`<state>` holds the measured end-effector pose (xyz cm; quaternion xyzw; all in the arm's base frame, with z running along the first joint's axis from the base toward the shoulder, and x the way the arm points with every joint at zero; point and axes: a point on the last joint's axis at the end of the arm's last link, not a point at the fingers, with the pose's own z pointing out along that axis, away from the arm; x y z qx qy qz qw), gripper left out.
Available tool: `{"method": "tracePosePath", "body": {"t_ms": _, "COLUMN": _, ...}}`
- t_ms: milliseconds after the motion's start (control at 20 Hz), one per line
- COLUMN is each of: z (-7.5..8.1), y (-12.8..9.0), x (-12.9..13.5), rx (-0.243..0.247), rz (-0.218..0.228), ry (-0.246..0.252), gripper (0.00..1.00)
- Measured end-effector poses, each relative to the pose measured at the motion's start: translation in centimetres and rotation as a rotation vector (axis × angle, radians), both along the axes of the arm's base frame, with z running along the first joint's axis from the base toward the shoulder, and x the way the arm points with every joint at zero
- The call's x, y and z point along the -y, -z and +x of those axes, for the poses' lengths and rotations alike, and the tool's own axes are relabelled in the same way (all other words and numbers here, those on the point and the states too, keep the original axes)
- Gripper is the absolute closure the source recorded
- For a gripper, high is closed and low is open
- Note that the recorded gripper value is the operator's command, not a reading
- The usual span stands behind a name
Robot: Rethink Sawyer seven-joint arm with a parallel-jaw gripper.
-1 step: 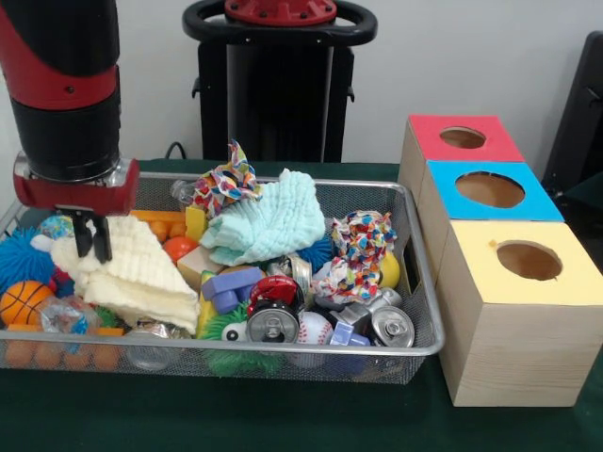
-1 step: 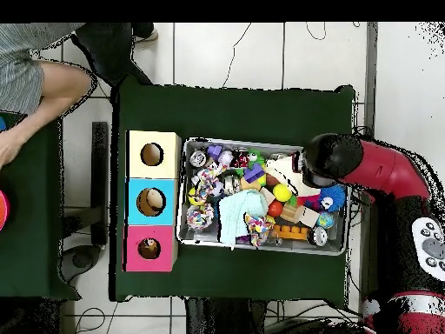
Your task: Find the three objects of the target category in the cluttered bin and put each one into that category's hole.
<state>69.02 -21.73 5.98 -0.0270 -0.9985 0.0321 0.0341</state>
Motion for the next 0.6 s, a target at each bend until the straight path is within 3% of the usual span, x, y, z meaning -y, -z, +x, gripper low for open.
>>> {"method": "tracePosePath", "body": {"t_ms": 350, "z": -0.5, "y": 0.8, "x": -0.6, "rx": 0.052, "rz": -0.017, "ry": -0.039, "gripper": 1.00}}
{"method": "tracePosePath", "body": {"t_ms": 400, "z": -0.7, "y": 1.1, "x": -0.8, "rx": 0.068, "rz": -0.022, "ry": -0.051, "gripper": 0.00}}
{"method": "tracePosePath", "body": {"t_ms": 600, "z": -0.9, "y": 1.4, "x": -1.2, "rx": 0.089, "rz": -0.027, "ry": -0.070, "gripper": 0.00}}
